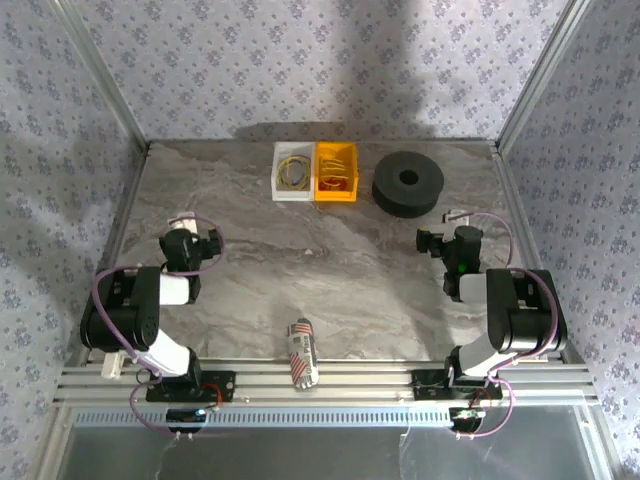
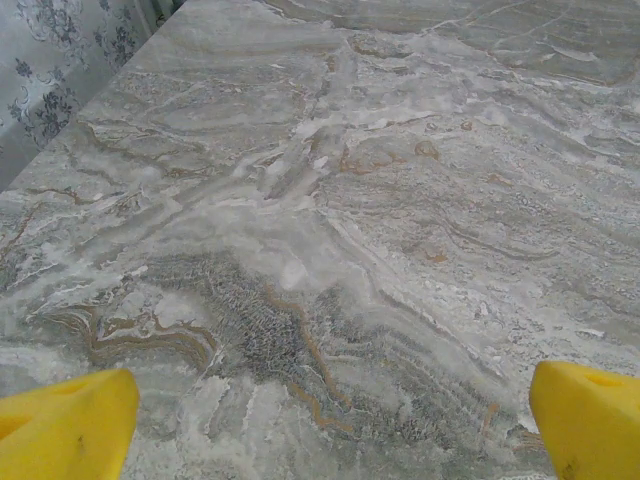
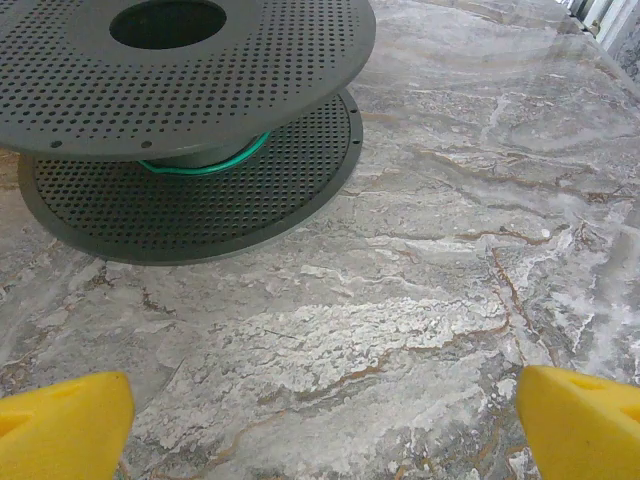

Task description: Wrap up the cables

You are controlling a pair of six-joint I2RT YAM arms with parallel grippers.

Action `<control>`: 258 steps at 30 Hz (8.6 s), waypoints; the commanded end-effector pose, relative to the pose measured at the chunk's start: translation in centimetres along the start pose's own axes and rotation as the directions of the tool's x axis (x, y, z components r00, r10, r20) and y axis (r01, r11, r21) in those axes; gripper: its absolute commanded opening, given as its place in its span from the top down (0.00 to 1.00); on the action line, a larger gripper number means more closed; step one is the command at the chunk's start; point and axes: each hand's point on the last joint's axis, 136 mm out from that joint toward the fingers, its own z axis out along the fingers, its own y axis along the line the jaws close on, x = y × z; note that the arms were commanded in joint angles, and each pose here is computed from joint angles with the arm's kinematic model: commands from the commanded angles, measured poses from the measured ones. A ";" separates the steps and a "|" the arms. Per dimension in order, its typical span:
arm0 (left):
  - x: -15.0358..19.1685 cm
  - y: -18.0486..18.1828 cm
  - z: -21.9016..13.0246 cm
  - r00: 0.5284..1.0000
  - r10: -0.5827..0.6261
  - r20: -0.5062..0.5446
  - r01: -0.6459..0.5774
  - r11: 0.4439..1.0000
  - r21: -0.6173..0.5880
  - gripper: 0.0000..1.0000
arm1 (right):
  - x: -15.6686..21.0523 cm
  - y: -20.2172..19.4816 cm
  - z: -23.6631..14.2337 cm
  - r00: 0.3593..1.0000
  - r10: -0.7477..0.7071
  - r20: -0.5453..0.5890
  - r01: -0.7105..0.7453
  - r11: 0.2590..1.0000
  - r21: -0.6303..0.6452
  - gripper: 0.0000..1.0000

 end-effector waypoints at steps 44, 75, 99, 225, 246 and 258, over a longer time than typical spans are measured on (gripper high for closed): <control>-4.0 0.5 -0.8 0.987 -0.014 -0.158 -0.004 0.993 -0.114 0.05 | -3.6 -1.1 -2.0 0.989 0.080 -0.127 -0.078 0.997 0.016 0.00; -3.0 -5.6 -5.7 0.621 0.111 -0.776 0.029 0.986 0.163 0.00 | -7.0 2.1 12.1 0.716 0.609 -0.341 -0.679 0.722 -0.136 0.14; -3.3 -5.4 -5.9 0.630 0.132 -0.765 -0.001 0.985 0.170 0.00 | -9.3 4.5 6.6 0.821 0.498 -0.280 -0.537 0.840 -0.077 1.00; -4.6 -8.0 -7.0 0.632 0.250 -0.734 -0.046 0.957 0.286 0.00 | -13.0 29.9 19.4 0.925 -0.309 -0.223 0.151 0.834 -0.530 0.45; -5.1 -8.7 -7.1 0.631 0.274 -0.725 -0.058 0.949 0.308 0.00 | -13.6 31.1 19.1 0.924 -0.339 -0.178 0.196 0.818 -0.540 0.78; -4.8 -8.5 -7.2 0.628 0.279 -0.726 -0.067 0.949 0.307 0.00 | -17.8 31.6 16.4 0.936 -0.337 -0.101 0.229 0.800 -0.554 1.00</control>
